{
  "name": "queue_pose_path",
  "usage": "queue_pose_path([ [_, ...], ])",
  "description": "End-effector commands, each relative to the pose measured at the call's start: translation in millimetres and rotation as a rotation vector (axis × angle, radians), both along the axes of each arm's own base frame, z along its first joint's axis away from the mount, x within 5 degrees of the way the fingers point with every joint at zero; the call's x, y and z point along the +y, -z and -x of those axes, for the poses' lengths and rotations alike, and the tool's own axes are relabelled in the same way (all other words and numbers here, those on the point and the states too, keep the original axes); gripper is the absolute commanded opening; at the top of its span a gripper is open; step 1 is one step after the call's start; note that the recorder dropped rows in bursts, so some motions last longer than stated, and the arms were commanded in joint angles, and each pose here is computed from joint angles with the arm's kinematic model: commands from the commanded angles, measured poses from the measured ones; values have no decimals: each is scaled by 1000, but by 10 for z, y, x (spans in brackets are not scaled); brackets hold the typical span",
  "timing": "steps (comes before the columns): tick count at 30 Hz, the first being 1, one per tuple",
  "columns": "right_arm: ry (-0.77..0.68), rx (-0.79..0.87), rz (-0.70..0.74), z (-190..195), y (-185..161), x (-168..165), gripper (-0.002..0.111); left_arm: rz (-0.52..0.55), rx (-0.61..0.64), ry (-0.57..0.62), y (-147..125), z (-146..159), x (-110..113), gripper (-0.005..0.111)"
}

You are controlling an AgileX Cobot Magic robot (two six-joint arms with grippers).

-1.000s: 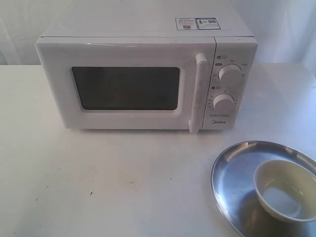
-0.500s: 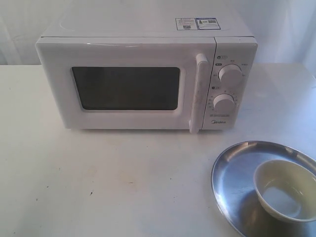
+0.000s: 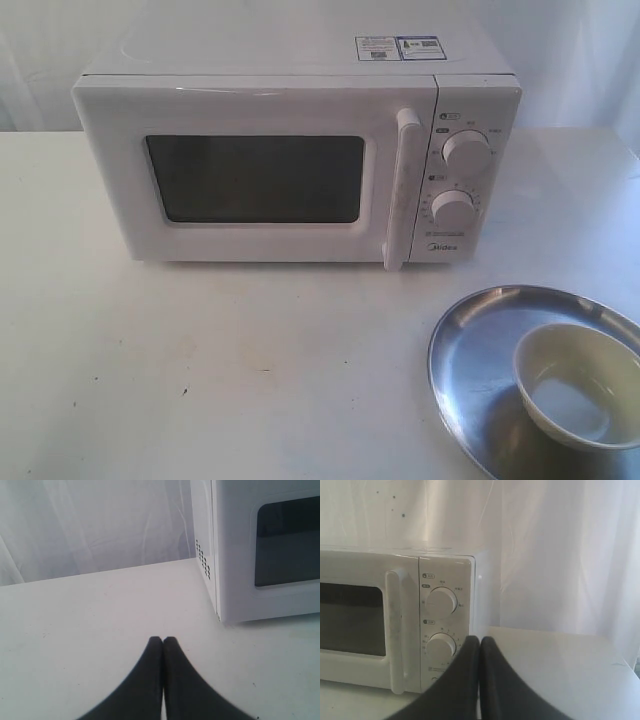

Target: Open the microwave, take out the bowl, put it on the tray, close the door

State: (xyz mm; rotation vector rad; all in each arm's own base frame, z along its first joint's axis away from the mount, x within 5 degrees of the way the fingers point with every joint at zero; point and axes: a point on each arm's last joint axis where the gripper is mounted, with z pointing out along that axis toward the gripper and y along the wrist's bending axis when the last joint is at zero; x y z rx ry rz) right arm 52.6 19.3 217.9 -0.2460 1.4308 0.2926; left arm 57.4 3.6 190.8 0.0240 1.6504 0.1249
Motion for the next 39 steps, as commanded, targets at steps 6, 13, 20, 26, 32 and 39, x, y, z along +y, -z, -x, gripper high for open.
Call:
queue_pose_path([
  [6, 57, 4, -48, -8, 3, -37, 0, 7, -11, 1, -15, 2, -1, 0],
  [13, 57, 7, -47, -8, 5, -36, 0, 7, -11, 1, -15, 2, -1, 0],
  [20, 56, 29, -39, -10, 27, -35, 0, 7, -11, 1, -15, 2, -1, 0],
  [26, 55, 51, -32, -12, 47, -33, 0, 7, -11, 1, -15, 2, -1, 0],
  [32, 55, 51, -32, -12, 47, -33, 0, 7, -11, 1, -15, 2, -1, 0],
  [39, 56, 50, -30, -12, 47, -33, 0, 7, -11, 1, -15, 2, -1, 0],
])
